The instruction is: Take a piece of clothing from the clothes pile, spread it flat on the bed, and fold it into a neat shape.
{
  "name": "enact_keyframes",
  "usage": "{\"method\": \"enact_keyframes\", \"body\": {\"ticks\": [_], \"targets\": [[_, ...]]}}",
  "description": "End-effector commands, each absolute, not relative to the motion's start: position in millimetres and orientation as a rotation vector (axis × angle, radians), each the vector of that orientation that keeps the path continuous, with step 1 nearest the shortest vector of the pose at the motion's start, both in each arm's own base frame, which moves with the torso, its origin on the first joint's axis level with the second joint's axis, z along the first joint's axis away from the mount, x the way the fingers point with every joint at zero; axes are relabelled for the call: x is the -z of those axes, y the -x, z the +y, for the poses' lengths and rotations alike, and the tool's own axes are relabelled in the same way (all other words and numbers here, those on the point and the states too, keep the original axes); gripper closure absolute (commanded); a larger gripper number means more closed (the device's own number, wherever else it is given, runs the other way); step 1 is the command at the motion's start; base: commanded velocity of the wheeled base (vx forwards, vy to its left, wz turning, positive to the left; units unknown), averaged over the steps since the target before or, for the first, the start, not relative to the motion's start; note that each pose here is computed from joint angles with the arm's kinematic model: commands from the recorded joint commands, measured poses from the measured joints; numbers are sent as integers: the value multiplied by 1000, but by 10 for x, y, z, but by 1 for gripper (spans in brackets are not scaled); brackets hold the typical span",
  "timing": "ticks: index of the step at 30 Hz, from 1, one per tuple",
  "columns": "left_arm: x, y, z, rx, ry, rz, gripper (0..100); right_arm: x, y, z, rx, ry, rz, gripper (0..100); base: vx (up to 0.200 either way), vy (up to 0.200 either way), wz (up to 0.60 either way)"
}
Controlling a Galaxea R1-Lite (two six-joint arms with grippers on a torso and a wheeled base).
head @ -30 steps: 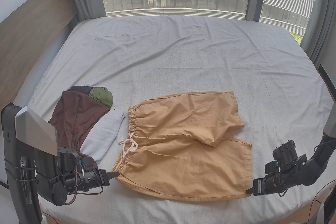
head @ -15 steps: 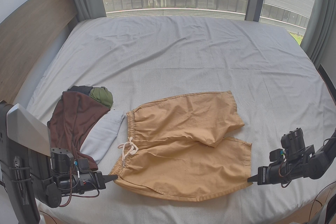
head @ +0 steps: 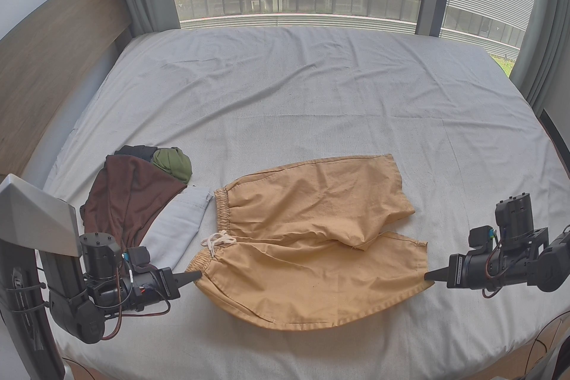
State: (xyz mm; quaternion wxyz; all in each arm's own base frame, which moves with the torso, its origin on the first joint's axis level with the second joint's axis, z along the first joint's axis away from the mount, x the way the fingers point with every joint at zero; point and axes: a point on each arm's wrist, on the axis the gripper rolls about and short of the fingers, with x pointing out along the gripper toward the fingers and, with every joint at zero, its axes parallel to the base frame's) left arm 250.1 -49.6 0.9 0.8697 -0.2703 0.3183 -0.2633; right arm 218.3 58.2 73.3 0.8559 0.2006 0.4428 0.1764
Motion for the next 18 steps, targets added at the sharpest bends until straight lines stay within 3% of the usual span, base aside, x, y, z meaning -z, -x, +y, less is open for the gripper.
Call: {"method": "enact_keyframes", "body": {"ticks": [1,18], "targets": [[-276,-2586,-562,580,602,560,100,-961,-2190,575,-395,-428,826,100,0,0,0],[-401,-2805,-648,551,640,465,100,-1202,-2348,511,-412,-510,637,100,0,0,0]]}}
